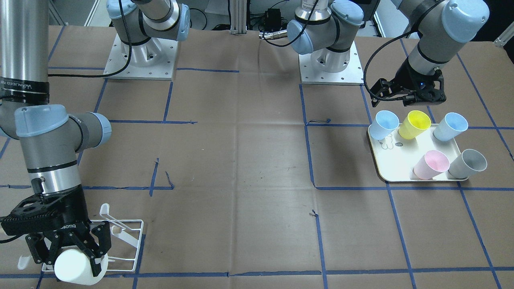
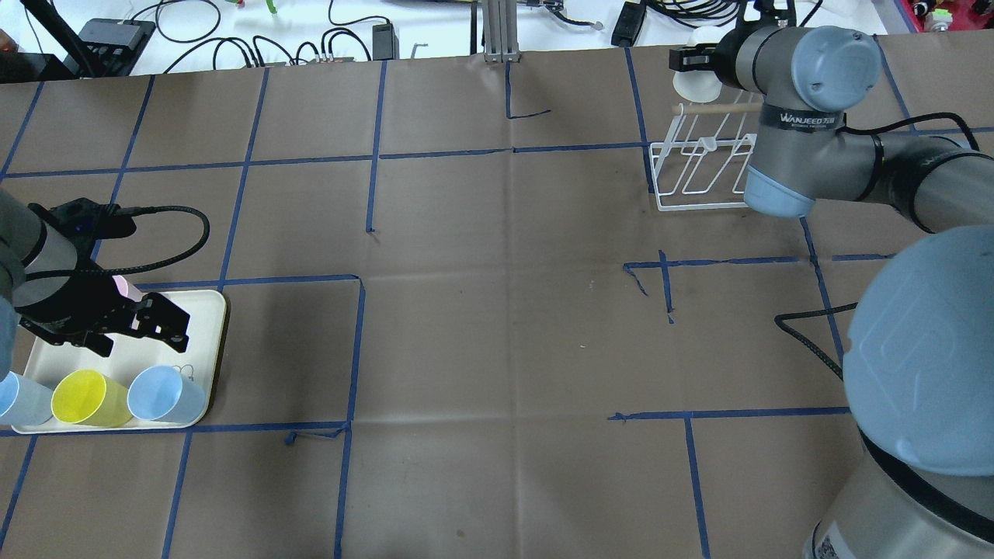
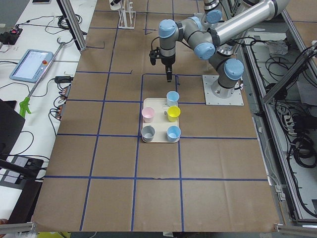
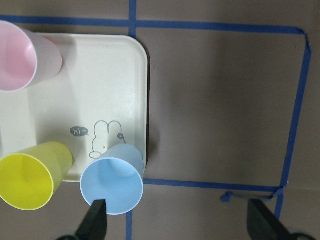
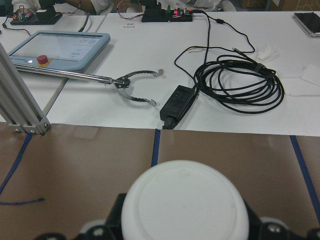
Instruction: Transfer IKEA cup to right arm and place on rack
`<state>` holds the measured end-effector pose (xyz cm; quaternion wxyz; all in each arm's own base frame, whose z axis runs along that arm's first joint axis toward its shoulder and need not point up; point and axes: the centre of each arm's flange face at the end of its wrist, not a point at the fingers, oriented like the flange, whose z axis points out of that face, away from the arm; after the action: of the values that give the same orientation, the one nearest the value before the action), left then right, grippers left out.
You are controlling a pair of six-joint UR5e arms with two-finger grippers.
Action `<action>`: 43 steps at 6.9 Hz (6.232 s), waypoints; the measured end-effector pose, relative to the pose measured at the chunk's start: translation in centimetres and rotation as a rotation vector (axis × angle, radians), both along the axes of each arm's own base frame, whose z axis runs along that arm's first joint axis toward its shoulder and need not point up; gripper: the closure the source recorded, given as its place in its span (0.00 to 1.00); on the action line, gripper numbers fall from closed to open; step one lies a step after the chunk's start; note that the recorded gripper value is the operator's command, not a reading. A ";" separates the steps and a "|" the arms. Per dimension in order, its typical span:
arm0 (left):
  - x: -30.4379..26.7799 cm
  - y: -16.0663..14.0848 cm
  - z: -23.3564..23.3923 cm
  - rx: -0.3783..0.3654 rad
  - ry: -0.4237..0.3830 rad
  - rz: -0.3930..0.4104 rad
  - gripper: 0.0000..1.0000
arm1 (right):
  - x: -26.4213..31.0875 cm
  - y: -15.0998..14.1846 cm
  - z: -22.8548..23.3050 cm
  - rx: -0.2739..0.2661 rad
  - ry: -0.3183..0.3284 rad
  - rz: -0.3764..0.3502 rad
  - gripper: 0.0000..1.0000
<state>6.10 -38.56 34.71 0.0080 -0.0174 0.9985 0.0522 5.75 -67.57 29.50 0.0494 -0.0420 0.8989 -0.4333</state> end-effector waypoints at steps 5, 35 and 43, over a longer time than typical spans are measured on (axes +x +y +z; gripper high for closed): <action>0.2 1.7 -7.3 -0.048 0.057 -0.015 0.03 | 0.1 0.1 0.1 0.000 -0.021 -0.004 0.01; -6.6 -17.6 4.2 -1.174 0.861 -0.801 1.00 | 20.1 15.0 7.3 0.322 -1.397 -0.438 0.00; -9.6 -19.9 -1.5 -1.258 0.979 -0.752 1.00 | 20.2 15.3 6.7 0.354 -1.459 -0.482 0.00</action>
<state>-3.46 -58.49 33.19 -0.4152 0.3356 0.6732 -0.5117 25.90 -52.29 36.20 0.5375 0.4578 0.6791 -0.2008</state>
